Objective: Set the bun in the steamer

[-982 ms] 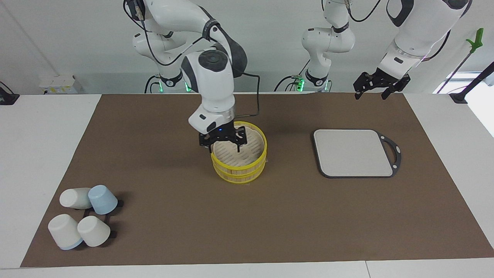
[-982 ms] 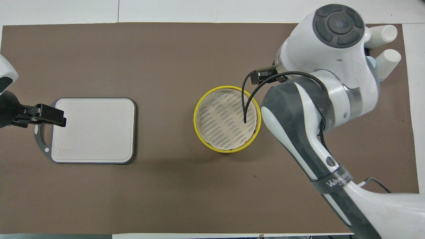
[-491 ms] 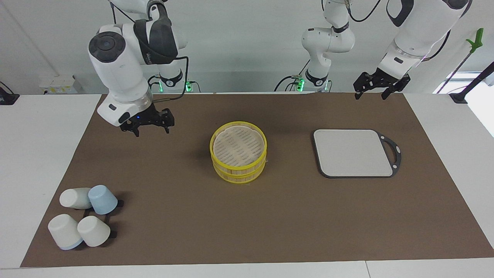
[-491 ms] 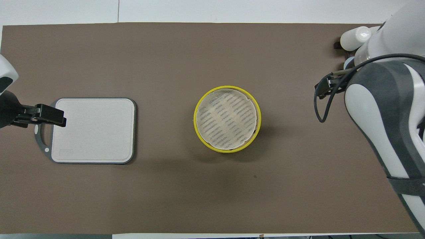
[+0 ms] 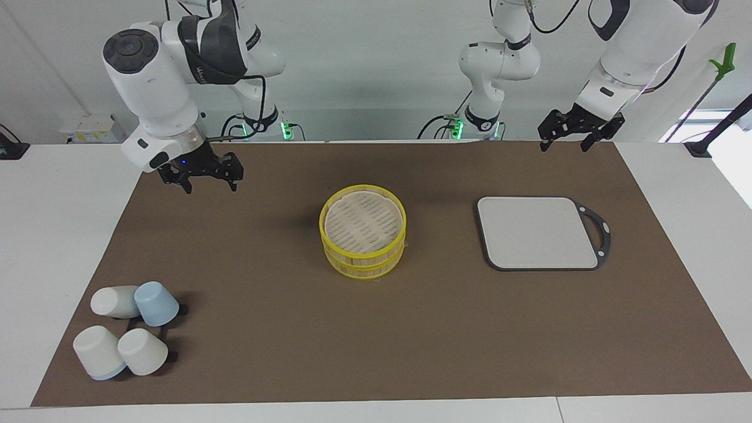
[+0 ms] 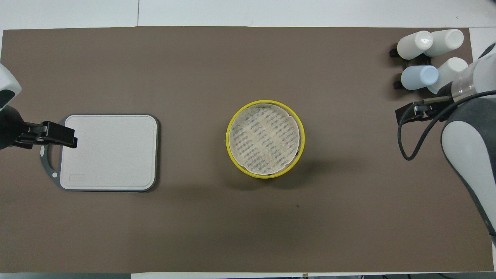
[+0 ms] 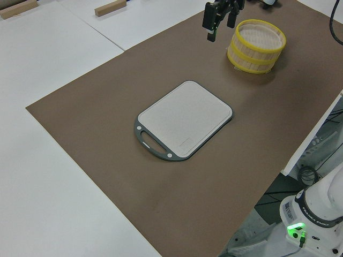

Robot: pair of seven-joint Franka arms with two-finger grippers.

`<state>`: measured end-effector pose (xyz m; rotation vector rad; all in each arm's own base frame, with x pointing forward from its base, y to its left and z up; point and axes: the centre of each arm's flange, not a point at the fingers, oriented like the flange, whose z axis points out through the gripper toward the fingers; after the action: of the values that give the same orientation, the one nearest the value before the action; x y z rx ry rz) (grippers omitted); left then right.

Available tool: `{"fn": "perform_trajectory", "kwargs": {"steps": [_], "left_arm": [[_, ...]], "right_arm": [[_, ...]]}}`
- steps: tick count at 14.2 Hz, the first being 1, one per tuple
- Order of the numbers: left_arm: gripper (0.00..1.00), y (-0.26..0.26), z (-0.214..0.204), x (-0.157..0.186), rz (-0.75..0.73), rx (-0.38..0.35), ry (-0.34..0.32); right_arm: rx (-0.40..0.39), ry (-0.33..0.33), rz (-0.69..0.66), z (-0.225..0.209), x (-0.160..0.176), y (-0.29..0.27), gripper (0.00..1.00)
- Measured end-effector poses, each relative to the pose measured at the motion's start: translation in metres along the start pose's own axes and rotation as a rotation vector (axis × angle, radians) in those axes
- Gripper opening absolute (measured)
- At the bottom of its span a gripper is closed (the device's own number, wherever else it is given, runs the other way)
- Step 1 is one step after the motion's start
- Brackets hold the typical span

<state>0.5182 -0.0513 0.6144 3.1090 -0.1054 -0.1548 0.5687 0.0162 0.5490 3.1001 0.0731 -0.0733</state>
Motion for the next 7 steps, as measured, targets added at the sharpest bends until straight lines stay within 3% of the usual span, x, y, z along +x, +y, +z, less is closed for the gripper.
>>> {"fn": "perform_trajectory", "kwargs": {"steps": [4,7], "left_arm": [[1.0,0.0,0.0,0.0,0.0,0.0,0.0],[1.0,0.0,0.0,0.0,0.0,0.0,0.0]], "right_arm": [[0.005,0.007,-0.021,0.002,-0.002,0.046,1.0],[0.01,0.01,-0.01,0.0,-0.002,0.049,1.0]]}}
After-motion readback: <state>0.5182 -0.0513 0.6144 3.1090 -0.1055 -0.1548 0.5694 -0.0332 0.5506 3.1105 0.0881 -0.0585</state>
